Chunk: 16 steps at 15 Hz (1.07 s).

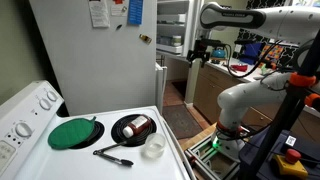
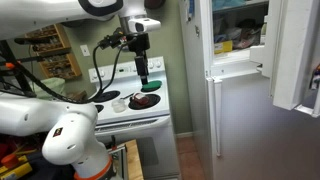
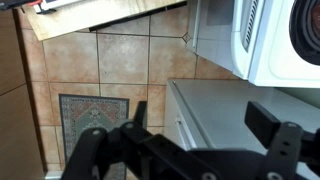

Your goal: Pick up the clear lunch box and put it in the second shelf from the bottom in the refrigerator, close the refrigerator door

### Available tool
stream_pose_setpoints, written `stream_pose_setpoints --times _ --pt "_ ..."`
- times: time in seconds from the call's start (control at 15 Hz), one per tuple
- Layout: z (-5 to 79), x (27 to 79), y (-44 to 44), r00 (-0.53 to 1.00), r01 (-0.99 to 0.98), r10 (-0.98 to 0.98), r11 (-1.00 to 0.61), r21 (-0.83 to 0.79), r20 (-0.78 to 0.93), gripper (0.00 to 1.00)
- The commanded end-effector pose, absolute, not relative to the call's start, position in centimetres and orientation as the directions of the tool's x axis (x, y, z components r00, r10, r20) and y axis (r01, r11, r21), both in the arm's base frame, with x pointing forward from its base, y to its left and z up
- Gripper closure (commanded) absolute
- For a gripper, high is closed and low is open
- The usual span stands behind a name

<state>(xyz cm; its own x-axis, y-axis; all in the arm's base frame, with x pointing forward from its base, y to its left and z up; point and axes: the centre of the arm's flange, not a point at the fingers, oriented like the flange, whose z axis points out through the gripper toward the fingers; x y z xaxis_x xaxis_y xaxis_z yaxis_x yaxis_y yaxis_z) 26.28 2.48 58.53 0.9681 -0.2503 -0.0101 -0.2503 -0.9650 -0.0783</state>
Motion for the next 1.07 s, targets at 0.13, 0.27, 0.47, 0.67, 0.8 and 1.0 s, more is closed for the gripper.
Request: stream_pose_setpoints --times 0.13,0.27,0.47,0.67,0.8,1.0 --pt "58.5 26.3 2.5 0.968 -0.25 -0.25 -0.965 -0.078 -0.01 0.0" --pt "58.5 26.3 2.5 0.968 -0.25 -0.25 -0.965 -0.078 -0.01 0.0" --pt "58.5 26.3 2.5 0.968 -0.25 -0.25 -0.965 -0.078 -0.01 0.0" --pt "58.5 26.3 2.5 0.968 -0.25 -0.25 -0.965 -0.078 -0.01 0.0" --pt "58.5 26.3 2.5 0.968 -0.25 -0.25 -0.965 -0.078 -0.01 0.0" --pt "58.7 26.5 4.1 0.978 -0.207 -0.207 -0.976 -0.069 -0.007 0.0"
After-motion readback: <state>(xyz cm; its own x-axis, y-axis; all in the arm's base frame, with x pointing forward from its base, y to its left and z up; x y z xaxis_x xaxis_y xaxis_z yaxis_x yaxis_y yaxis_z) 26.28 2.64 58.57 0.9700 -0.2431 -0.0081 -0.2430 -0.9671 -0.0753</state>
